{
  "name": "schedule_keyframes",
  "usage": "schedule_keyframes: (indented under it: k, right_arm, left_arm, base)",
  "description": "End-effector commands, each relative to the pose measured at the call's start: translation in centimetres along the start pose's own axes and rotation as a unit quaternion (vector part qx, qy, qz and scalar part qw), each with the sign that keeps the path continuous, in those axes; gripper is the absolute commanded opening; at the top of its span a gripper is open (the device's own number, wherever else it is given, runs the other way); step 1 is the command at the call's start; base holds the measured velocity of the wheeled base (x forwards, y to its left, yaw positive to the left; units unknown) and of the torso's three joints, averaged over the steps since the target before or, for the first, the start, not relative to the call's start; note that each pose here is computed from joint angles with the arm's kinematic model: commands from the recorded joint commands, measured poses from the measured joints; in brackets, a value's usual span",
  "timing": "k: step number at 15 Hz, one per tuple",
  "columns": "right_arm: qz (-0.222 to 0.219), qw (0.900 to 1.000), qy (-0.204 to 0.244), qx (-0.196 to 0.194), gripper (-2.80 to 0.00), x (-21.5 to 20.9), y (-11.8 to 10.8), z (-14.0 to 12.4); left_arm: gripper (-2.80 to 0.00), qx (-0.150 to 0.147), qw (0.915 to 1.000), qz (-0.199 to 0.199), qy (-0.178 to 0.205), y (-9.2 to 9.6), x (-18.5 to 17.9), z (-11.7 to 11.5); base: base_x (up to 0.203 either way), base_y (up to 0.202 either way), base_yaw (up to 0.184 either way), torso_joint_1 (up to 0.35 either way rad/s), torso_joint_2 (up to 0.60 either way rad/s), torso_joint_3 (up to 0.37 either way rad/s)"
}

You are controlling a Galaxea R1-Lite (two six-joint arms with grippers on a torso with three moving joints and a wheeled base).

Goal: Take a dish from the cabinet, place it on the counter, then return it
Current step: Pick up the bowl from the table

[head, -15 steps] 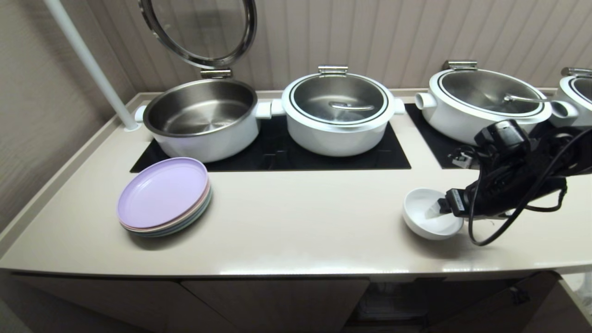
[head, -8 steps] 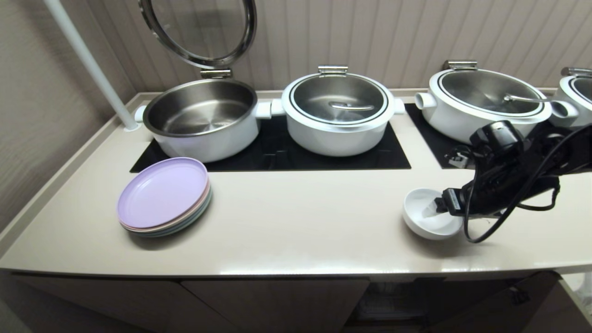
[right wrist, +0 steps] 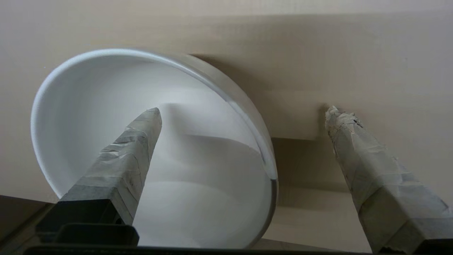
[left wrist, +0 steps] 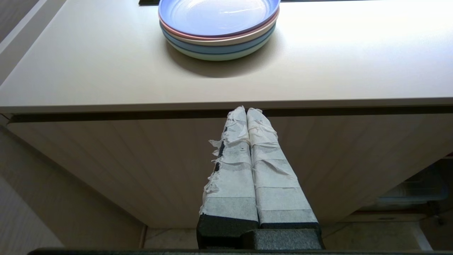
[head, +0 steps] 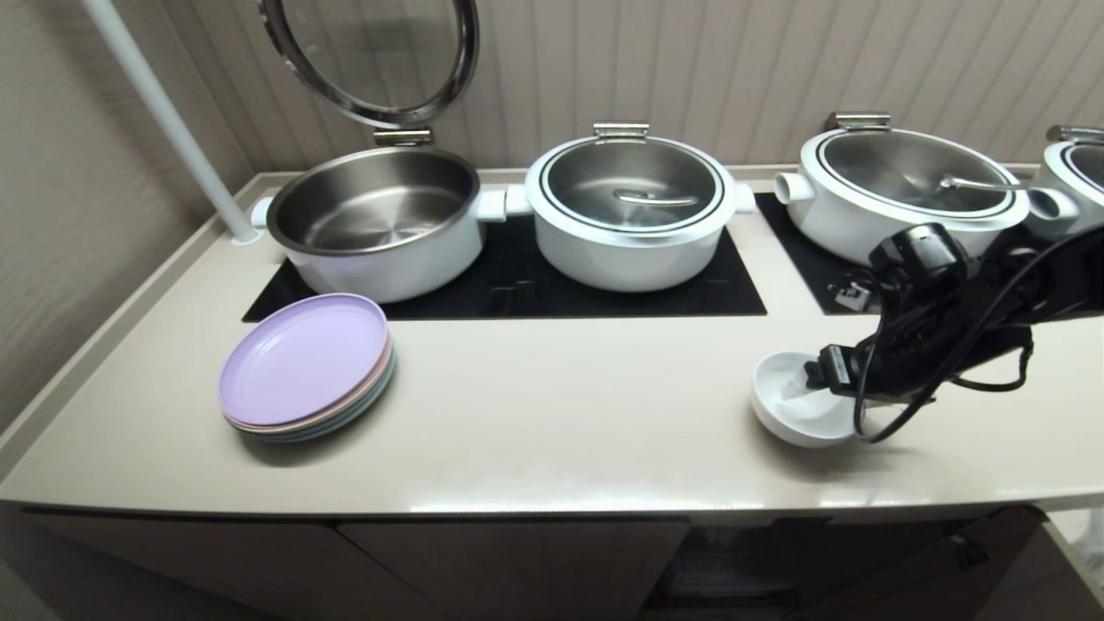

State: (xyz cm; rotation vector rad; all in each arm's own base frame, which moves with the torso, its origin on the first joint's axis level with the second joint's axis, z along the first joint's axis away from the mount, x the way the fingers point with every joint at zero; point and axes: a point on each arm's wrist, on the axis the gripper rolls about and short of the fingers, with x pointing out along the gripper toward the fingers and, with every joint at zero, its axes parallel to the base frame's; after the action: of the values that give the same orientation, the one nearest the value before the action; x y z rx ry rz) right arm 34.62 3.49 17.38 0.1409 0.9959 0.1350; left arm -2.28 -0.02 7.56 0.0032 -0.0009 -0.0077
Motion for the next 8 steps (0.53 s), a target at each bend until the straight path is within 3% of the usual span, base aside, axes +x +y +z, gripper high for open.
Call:
schedule_keyframes:
  k: [1, 8]
  right_arm:
    - [0.001, 1.000, 0.001, 0.000, 0.00, 0.16, 0.09, 0.15]
    - [0.002, 1.000, 0.002, 0.001, 0.00, 0.46, 0.14, 0.29]
  left_arm:
    - [-2.80, 0.000, 1.0000, 0.000, 0.000, 0.00, 0.00, 0.00]
    - [-2.80, 0.000, 1.0000, 0.000, 0.000, 0.00, 0.00, 0.00]
  base:
    - [0.000, 0.000, 0.000, 0.000, 0.00, 0.000]
    - [0.000, 0.000, 0.000, 0.000, 0.00, 0.000]
